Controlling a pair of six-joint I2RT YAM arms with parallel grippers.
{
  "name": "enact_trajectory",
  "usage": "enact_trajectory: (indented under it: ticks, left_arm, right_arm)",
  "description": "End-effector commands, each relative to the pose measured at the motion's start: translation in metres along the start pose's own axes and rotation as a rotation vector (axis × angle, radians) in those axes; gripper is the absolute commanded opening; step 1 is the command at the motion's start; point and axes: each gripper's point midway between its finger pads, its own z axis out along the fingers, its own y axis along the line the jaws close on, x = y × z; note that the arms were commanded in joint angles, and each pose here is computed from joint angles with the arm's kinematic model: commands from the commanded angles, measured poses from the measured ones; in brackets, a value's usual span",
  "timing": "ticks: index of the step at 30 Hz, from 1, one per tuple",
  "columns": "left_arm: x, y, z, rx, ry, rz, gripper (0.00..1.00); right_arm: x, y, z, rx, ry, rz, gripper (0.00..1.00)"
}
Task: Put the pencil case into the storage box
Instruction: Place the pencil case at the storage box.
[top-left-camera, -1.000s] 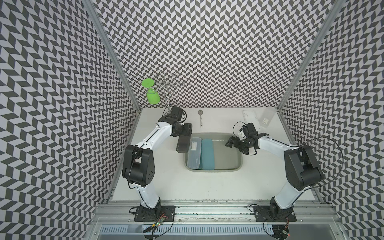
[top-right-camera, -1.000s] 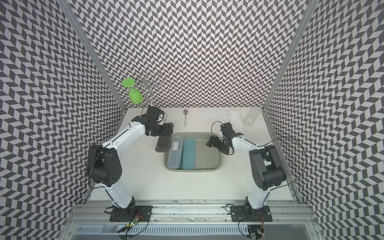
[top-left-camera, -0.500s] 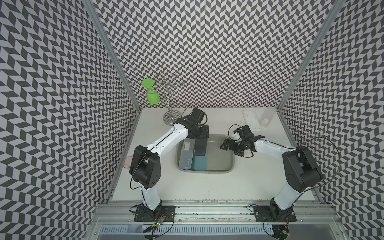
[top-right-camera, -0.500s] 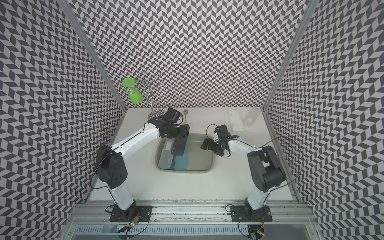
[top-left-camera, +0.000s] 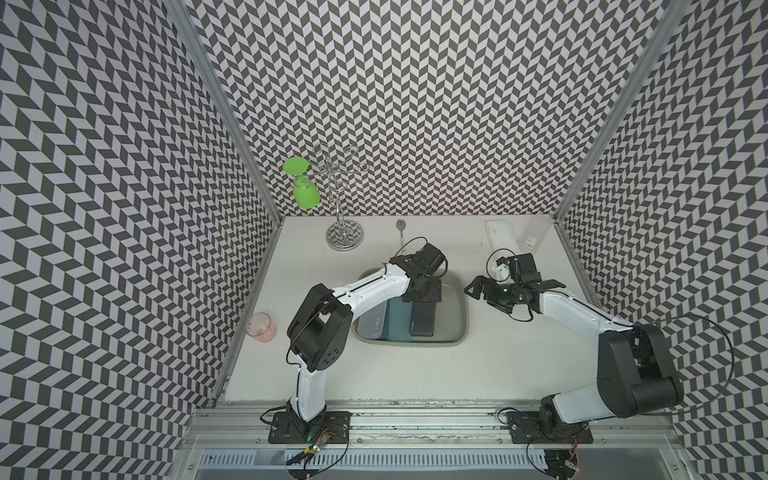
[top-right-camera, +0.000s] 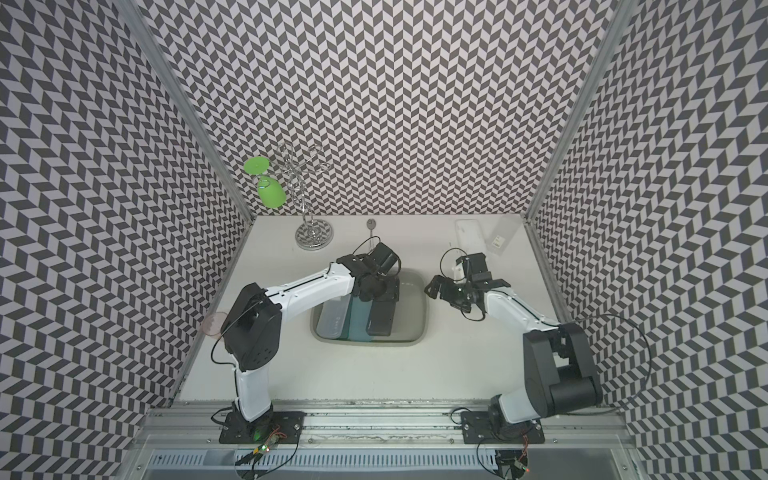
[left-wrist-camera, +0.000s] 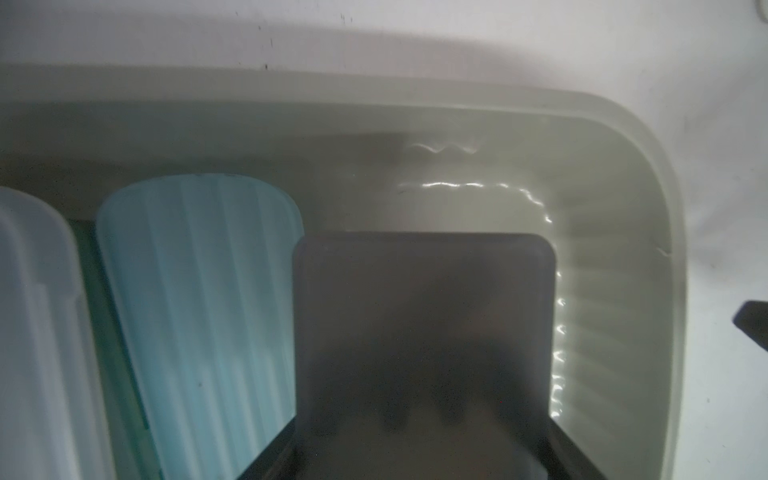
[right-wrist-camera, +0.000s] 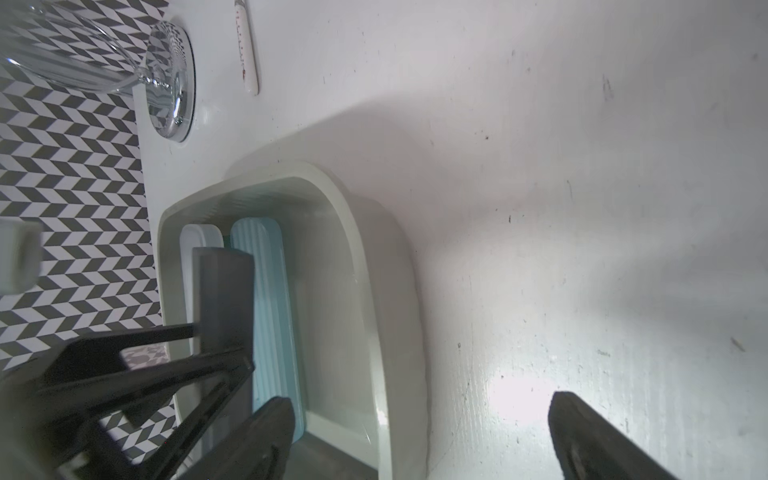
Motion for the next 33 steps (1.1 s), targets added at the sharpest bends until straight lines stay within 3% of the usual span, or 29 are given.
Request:
enact_trajectory:
  ticks: [1,6,18,21,27,33]
  left_arm:
    - [-0.014,-0.002,0.009,-0.004,-0.050,-0.044,0.69]
    - [-0.013,0.001,0.017,-0.016,-0.054,-0.074,0.71]
    - [-0.013,0.002,0.016,-0.034,-0.040,-0.070,0.92]
    - [-0.026,-0.001,-0.005,-0.039,-0.088,-0.056,0.93]
    - [-0.068,0.012,-0.078,-0.084,-0.254,-0.036,0.95]
    - [-0.093,0.077,-0.124,-0.148,-0.335,-0.078,0.95]
  right_arm:
    - [-0.005,0.008,-0.007,-0.034,-0.033,-0.038,1.00]
    - [-0.005,0.007,-0.008,-0.025,-0.030,-0.051,0.99]
    - [-0.013,0.010,-0.010,-0.017,-0.032,-0.071,1.00]
    - [-0.018,0.015,-0.015,-0.023,-0.047,-0.081,0.99]
    - [-0.031,0.038,-0.026,-0.067,-0.066,-0.104,1.00]
    - [-0.025,0.070,-0.006,-0.121,-0.028,-0.123,1.00]
